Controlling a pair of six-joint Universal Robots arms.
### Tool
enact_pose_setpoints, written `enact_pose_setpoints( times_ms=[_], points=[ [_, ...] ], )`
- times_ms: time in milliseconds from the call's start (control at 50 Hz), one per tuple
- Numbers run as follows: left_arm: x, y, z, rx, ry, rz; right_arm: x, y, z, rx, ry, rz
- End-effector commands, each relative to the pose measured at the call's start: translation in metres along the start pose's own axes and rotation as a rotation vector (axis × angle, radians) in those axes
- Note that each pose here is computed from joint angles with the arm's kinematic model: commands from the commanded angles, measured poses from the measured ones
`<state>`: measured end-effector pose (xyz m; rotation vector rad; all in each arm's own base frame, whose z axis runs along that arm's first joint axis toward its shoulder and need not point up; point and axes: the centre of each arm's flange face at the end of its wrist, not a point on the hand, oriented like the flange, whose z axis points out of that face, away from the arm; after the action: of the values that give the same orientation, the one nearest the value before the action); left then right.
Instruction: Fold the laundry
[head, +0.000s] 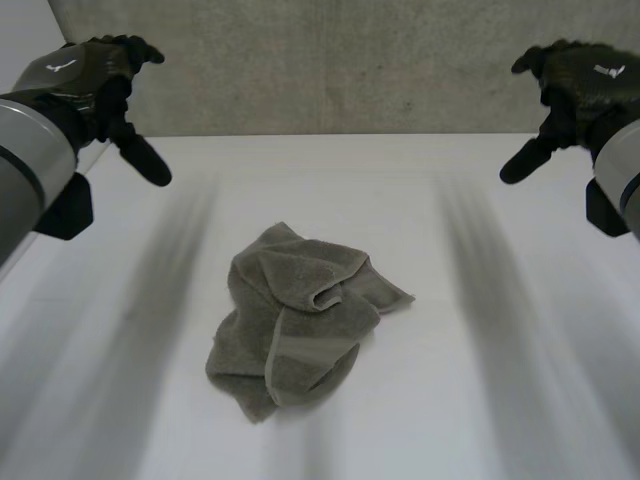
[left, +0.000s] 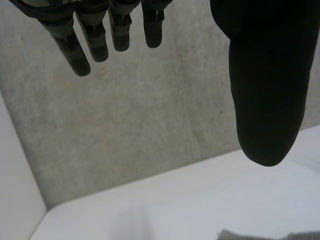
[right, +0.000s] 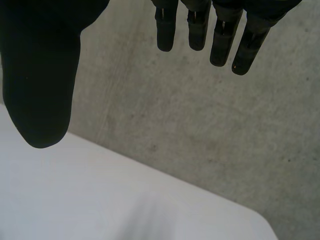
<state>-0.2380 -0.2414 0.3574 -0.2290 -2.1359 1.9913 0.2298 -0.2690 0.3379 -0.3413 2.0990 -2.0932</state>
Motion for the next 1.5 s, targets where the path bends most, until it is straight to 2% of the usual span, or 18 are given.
enact_pose_setpoints(
  times_ms=[20, 260, 380, 440, 460, 500, 560, 640, 720, 960, 1180, 1300, 1380, 1420, 1460, 1480, 1500],
  points=[
    [-0.005, -0.003, -0.01, -0.108, -0.02, -0.002, -0.001, -0.007, -0.001, 0.012, -0.014, -0.008],
    [-0.009, 0.0, -0.01, -0.116, -0.032, -0.058, -0.006, 0.004, 0.004, -0.018, -0.053, -0.028],
    [-0.009, 0.008, -0.011, -0.144, -0.036, -0.073, -0.015, 0.025, 0.015, -0.067, -0.143, -0.12],
    [-0.008, 0.028, -0.014, -0.201, -0.047, -0.197, -0.021, 0.043, 0.022, -0.109, -0.213, -0.217],
    [-0.008, 0.028, -0.014, -0.201, -0.047, -0.197, -0.026, 0.052, 0.025, -0.123, -0.253, -0.264],
    [-0.008, 0.043, -0.016, -0.252, -0.06, -0.27, -0.029, 0.061, 0.027, -0.135, -0.289, -0.298],
    [-0.007, 0.06, -0.019, -0.309, -0.075, -0.288, -0.038, 0.081, 0.035, -0.158, -0.367, -0.338],
    [0.001, 0.081, -0.028, -0.387, -0.058, -0.28, -0.052, 0.116, 0.05, -0.163, -0.498, -0.328],
    [0.033, 0.117, -0.044, -0.494, 0.035, -0.234, -0.067, 0.142, 0.061, -0.12, -0.578, -0.321],
    [0.07, 0.175, -0.039, -0.587, 0.1, -0.221, -0.097, 0.187, 0.074, -0.049, -0.635, -0.299],
    [0.077, 0.197, -0.025, -0.557, 0.019, -0.152, -0.129, 0.211, 0.069, -0.022, -0.692, -0.256],
    [0.078, 0.209, -0.02, -0.554, 0.019, -0.119, -0.142, 0.216, 0.072, 0.009, -0.71, -0.259],
    [0.079, 0.207, -0.014, -0.507, 0.026, -0.1, -0.144, 0.215, 0.079, 0.028, -0.699, -0.26],
    [0.08, 0.2, -0.01, -0.461, 0.03, -0.085, -0.144, 0.202, 0.09, 0.073, -0.672, -0.266],
    [0.084, 0.168, 0.004, -0.311, 0.034, -0.038, -0.144, 0.191, 0.096, 0.103, -0.646, -0.268],
    [0.084, 0.167, 0.004, -0.311, 0.034, -0.038, -0.144, 0.191, 0.096, 0.103, -0.646, -0.268],
    [0.087, 0.144, 0.011, -0.221, 0.042, -0.014, -0.142, 0.177, 0.104, 0.144, -0.605, -0.271]
  ],
)
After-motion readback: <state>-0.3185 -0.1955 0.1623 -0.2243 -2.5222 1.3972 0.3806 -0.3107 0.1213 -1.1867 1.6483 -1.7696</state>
